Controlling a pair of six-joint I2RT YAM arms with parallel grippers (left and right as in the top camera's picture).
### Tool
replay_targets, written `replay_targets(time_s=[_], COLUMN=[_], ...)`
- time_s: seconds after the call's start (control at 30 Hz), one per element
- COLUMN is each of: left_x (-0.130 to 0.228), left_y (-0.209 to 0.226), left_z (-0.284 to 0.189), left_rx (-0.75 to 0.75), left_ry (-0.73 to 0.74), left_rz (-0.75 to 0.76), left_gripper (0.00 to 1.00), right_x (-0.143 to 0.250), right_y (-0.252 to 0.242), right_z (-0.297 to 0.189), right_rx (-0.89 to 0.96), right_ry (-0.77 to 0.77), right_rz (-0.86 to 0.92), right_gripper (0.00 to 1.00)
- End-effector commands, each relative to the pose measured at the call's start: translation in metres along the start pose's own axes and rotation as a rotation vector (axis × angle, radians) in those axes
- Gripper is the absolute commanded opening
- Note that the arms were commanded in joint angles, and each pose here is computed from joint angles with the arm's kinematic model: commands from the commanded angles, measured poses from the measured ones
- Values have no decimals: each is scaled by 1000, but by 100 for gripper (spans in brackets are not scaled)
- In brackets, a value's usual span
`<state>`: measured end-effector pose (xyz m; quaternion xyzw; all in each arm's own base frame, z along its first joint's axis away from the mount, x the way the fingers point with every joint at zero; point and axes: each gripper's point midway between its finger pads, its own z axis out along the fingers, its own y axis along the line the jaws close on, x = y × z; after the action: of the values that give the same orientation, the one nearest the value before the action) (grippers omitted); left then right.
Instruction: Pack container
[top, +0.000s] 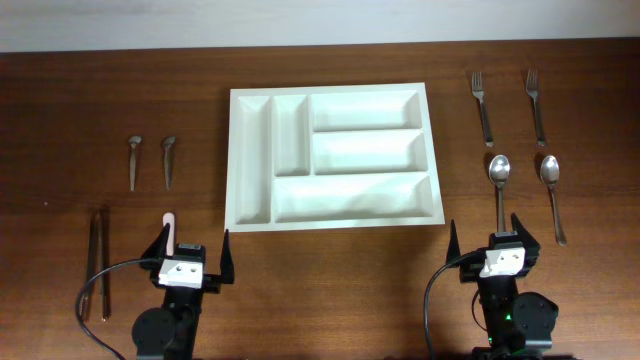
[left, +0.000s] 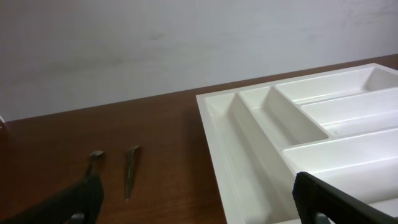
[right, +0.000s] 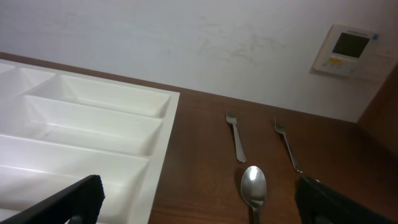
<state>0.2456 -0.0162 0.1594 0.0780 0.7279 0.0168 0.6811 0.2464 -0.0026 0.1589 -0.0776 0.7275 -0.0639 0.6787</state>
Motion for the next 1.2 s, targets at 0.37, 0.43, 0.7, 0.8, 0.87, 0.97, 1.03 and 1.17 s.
replay_targets(time_s=[0.37, 0.43, 0.7, 0.8, 0.87, 0.97, 1.03, 1.17], left_x=[2, 2, 2, 2, 2, 2, 2, 2], left_y=[1, 1, 1, 1, 1, 1, 1, 1], left_z=[0, 0, 0, 0, 0, 0, 0, 0], left_rx=[-2, -2, -2, -2, -2, -2, -2, -2], left_ry=[2, 2, 2, 2, 2, 2, 2, 2], left_rz=[12, 12, 12, 12, 12, 12, 12, 12], left_gripper=[99, 99, 99, 99, 99, 99, 99, 99], right_x=[1, 1, 3, 3, 3, 3, 3, -6], right_y=[2, 2, 2, 2, 2, 2, 2, 0], right_z=[0, 0, 0, 0, 0, 0, 0, 0], right_rx=[-6, -6, -7, -8, -7, -8, -7, -2], right_ry=[1, 1, 8, 9, 9, 9, 9, -26], right_rz=[13, 12, 29, 29, 28, 29, 32, 125], right_gripper=[99, 99, 99, 99, 99, 99, 99, 99])
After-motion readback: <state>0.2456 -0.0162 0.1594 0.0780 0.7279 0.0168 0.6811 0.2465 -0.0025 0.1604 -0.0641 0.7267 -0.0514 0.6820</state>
